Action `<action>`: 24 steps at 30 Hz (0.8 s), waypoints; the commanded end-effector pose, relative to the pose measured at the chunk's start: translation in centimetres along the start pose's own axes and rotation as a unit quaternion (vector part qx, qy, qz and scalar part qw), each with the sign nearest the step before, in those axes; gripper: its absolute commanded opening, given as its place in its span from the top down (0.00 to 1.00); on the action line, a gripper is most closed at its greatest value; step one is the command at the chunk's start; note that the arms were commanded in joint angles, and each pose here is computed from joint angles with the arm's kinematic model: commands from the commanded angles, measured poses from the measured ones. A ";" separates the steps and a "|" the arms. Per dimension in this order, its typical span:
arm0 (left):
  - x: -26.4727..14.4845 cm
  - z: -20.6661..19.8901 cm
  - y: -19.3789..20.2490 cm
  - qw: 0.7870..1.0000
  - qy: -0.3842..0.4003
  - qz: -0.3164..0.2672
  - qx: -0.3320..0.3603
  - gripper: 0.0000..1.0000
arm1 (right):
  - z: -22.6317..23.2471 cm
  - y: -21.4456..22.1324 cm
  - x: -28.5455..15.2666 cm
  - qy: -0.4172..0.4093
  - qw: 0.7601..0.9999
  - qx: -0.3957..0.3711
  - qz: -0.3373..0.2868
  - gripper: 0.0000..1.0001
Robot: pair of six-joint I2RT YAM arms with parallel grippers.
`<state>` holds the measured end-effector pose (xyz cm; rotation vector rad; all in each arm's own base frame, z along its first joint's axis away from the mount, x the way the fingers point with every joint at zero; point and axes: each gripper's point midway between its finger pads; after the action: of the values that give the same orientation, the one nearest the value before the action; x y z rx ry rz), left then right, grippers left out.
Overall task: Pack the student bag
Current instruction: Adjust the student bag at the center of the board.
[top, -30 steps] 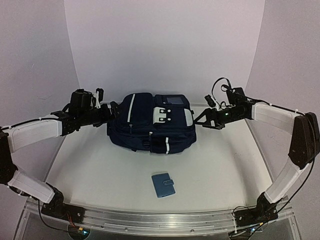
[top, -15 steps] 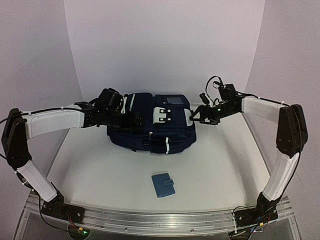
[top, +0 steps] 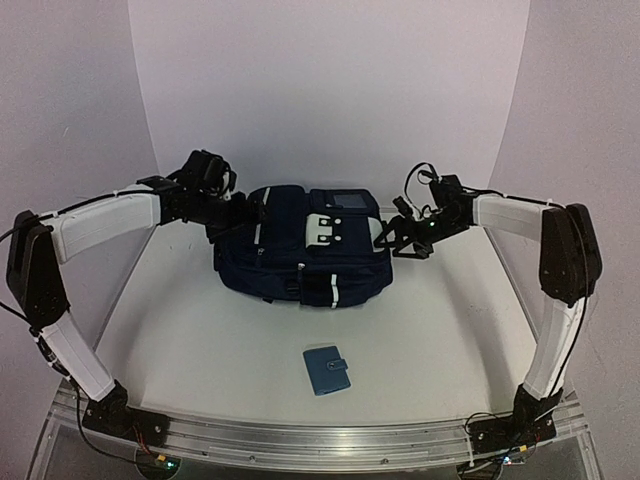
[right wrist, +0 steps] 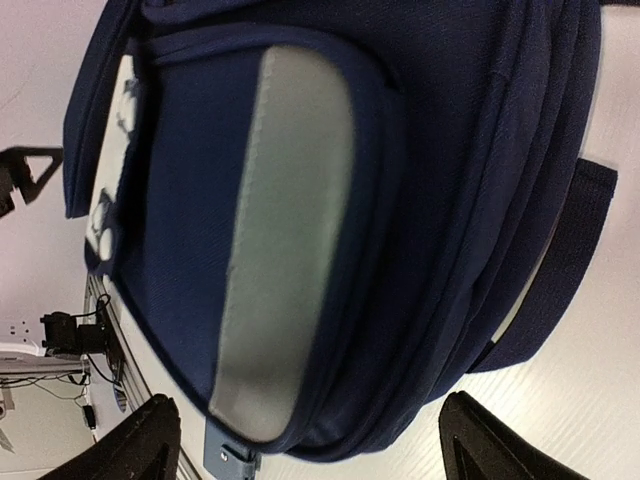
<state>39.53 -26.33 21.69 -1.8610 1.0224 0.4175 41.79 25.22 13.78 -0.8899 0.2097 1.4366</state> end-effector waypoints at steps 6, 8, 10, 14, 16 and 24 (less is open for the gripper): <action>-2.9 3.9 -6.6 0.997 -0.039 -0.043 -0.042 0.00 | 1.5 -2.2 -0.8 -0.024 0.999 0.016 -0.016 0.09; -2.1 4.6 -7.2 0.998 -0.027 -0.033 -0.055 0.00 | 1.3 -2.8 -0.4 -0.025 0.999 0.028 -0.017 0.10; -0.6 4.7 -7.4 0.998 0.000 -0.018 -0.061 0.01 | 1.3 -3.4 0.0 -0.032 0.998 0.042 -0.016 0.14; 2.7 3.9 -6.5 0.997 0.043 0.033 -0.053 0.11 | 0.9 -3.3 1.0 -0.043 0.998 0.050 -0.004 0.21; 3.8 3.4 -5.7 0.995 0.071 0.048 -0.051 0.17 | 0.6 -3.1 1.5 -0.051 0.997 0.053 0.004 0.22; 2.5 1.5 -4.2 0.988 0.142 0.041 -0.046 0.67 | 5.2 -0.2 4.2 -0.074 0.996 -0.004 0.050 0.49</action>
<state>45.78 -23.87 16.95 -1.9636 1.2514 0.4865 44.07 27.40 12.58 -0.7622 0.2527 1.4753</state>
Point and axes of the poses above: each gripper's point midway between its finger pads, its own x axis out along the fingers, its own z axis along the line the jaws close on, y = z × x, and after that the axes turned 2 degrees about x, right-handed
